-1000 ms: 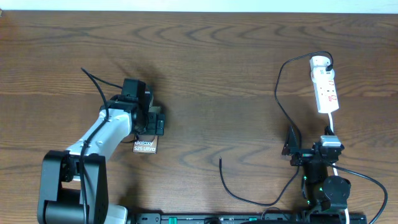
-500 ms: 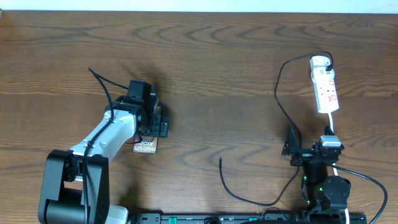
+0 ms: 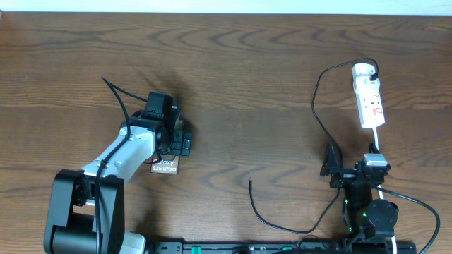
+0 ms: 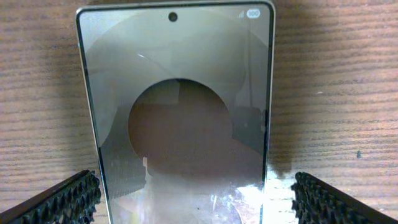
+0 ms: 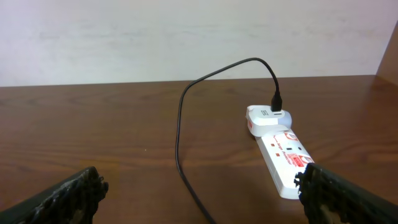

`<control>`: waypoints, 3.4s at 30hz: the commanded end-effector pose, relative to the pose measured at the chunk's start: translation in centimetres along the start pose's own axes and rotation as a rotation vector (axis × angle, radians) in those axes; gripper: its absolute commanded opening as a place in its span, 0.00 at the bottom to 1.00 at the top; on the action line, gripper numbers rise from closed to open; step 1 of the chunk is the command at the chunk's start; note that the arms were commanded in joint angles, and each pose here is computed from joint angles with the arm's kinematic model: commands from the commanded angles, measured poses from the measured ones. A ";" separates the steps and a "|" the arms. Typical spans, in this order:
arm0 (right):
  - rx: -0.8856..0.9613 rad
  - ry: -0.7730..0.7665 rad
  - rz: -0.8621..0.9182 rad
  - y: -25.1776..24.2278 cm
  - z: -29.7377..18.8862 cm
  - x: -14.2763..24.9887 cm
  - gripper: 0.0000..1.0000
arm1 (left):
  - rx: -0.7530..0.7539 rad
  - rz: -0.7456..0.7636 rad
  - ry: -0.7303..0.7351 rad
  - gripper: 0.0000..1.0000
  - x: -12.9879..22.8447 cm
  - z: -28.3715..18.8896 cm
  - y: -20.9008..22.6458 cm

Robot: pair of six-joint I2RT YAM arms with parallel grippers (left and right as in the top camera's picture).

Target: Plug charger to phone and switch on socket

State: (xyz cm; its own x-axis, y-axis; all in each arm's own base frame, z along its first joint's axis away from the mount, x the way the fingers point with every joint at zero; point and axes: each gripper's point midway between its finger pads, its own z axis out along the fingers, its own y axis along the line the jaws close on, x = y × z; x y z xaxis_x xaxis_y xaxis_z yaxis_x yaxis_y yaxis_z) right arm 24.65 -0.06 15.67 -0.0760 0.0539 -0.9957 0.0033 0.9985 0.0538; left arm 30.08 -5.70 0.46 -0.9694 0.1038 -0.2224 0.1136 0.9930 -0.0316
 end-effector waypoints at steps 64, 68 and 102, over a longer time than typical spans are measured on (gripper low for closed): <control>-0.010 0.001 0.012 0.3 0.0 0.1 0.99 | -0.040 0.010 0.024 0.98 1.7 1.4 0.8; -0.010 0.001 0.012 0.3 0.0 0.1 0.99 | -0.040 0.010 0.024 0.98 1.7 1.4 0.8; -0.010 0.001 0.012 0.3 0.0 0.1 0.99 | -0.040 0.010 0.024 0.98 1.7 1.4 0.8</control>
State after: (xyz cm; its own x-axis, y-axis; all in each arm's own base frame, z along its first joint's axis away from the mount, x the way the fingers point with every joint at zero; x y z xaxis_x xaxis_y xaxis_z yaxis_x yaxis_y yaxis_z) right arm 24.65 -0.06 15.67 -0.0760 0.0539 -0.9957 0.0033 0.9985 0.0538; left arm 29.91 -5.21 -0.36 -0.9657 0.1063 -0.2368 0.1109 0.9938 -0.0062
